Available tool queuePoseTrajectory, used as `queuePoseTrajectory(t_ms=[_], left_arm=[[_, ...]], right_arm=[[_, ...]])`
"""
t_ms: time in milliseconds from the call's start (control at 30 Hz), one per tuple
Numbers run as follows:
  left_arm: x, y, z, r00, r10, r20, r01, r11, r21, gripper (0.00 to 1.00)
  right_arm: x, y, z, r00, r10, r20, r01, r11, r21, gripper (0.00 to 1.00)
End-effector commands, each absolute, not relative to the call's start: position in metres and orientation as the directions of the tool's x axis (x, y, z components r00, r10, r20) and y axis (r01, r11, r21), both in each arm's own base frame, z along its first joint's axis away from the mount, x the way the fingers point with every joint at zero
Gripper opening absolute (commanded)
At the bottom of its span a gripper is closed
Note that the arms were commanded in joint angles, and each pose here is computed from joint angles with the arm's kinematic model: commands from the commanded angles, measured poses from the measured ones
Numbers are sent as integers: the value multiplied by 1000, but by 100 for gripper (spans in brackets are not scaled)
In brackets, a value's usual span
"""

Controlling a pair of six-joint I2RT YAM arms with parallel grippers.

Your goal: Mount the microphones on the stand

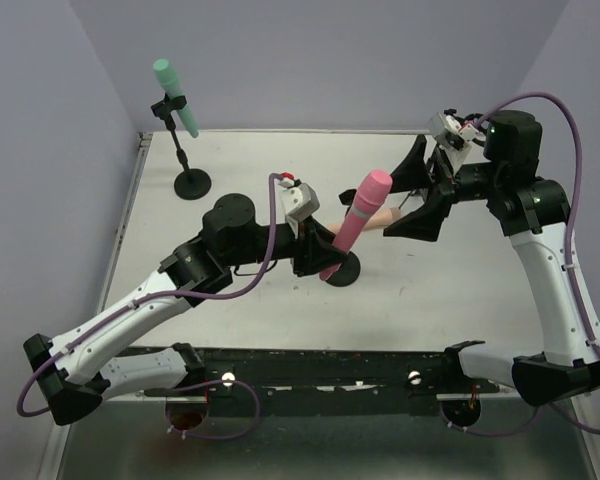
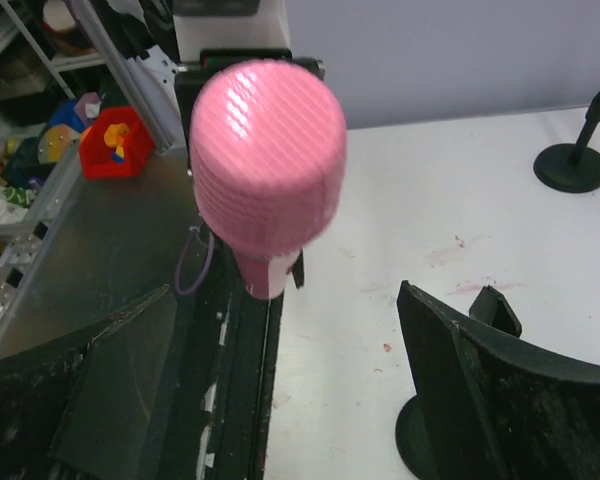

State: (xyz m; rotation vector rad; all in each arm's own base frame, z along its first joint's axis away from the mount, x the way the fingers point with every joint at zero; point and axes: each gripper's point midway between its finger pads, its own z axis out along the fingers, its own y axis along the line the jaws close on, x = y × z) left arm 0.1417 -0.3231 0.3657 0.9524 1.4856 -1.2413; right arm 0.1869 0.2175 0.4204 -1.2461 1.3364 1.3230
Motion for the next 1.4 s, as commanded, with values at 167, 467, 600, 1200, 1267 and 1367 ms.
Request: queuePoseTrajectory(t_ms=[167,467,600,1200,1267,1367], left_arm=[[148,-355,377,-227,15,-974,958,184,-220,0],[151,-360,371,-236,15,-972,954,197,-228,0],[153,-361,370,-238,13,-971,951,204,-231,0],[152,-370,364,-286,19,-958,943,181,-278,0],[152,-370,363,-290,24,-957,943,178,-281,0],[153,-372,363,-295,24,-955,941,179,-286,0]], right_arm=[[177,221,450,-225,-36,-974,-970,-85,227,100],[176,222,448,-255,-35,-966,-960,-107,257,85],[174,221,446,-265,-38,-963,-955,-126,268,74],[178,223,450,-254,-32,-967,-958,-126,256,78],[178,223,450,-256,-32,-966,-958,-126,258,75],[178,223,450,-259,-33,-965,-956,-135,261,62]])
